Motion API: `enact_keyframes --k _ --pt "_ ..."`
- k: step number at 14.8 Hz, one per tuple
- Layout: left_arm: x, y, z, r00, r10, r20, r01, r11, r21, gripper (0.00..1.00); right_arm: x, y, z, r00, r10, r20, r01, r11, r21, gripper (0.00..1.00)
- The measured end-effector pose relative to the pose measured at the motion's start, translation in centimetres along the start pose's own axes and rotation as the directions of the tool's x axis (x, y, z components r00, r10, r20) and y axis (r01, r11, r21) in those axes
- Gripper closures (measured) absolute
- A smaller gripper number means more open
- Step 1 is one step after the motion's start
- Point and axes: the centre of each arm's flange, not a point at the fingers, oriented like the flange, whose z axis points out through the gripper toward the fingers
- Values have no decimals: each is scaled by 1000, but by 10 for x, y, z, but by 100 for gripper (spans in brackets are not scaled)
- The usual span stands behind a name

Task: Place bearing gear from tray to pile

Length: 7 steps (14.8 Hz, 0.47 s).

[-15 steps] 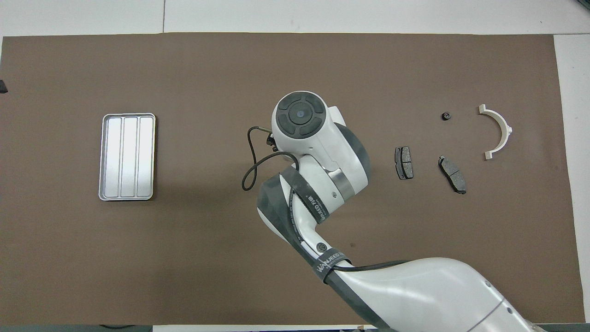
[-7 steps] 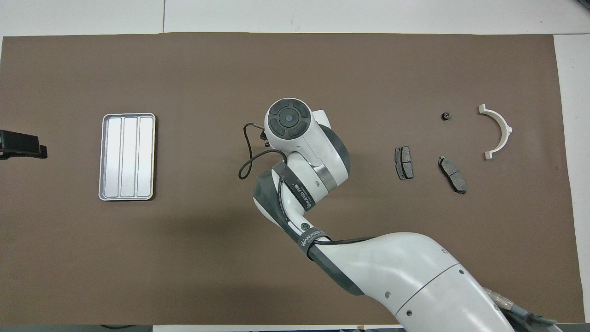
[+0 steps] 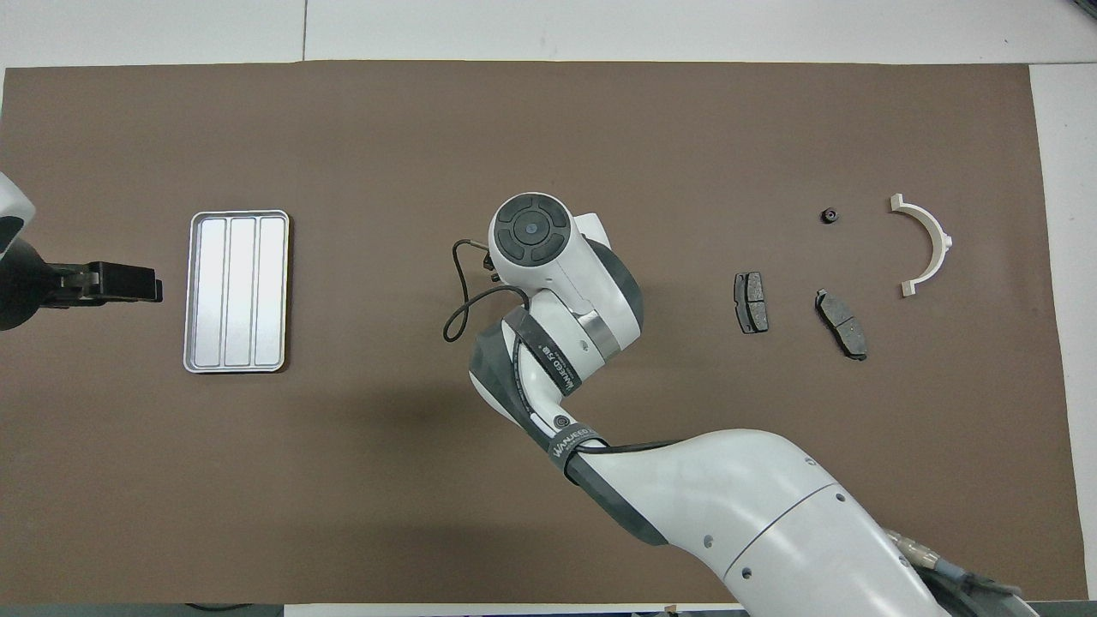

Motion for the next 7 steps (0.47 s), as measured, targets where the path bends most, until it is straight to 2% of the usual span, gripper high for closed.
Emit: enact_keyframes --k 5,6,7 --pt "-4 -9 1 999 -14 -31 14 1000 -3 0 -3 4 13 1000 -22 4 22 1000 -6 0" --pt "-4 -10 1 999 -16 -30 16 1000 -3 0 -3 3 11 1000 -22 1 22 1000 -2 8" --pt "-4 -11 1 999 -18 -30 18 1000 -3 0 -2 3 8 1000 -22 -1 22 1000 2 21"
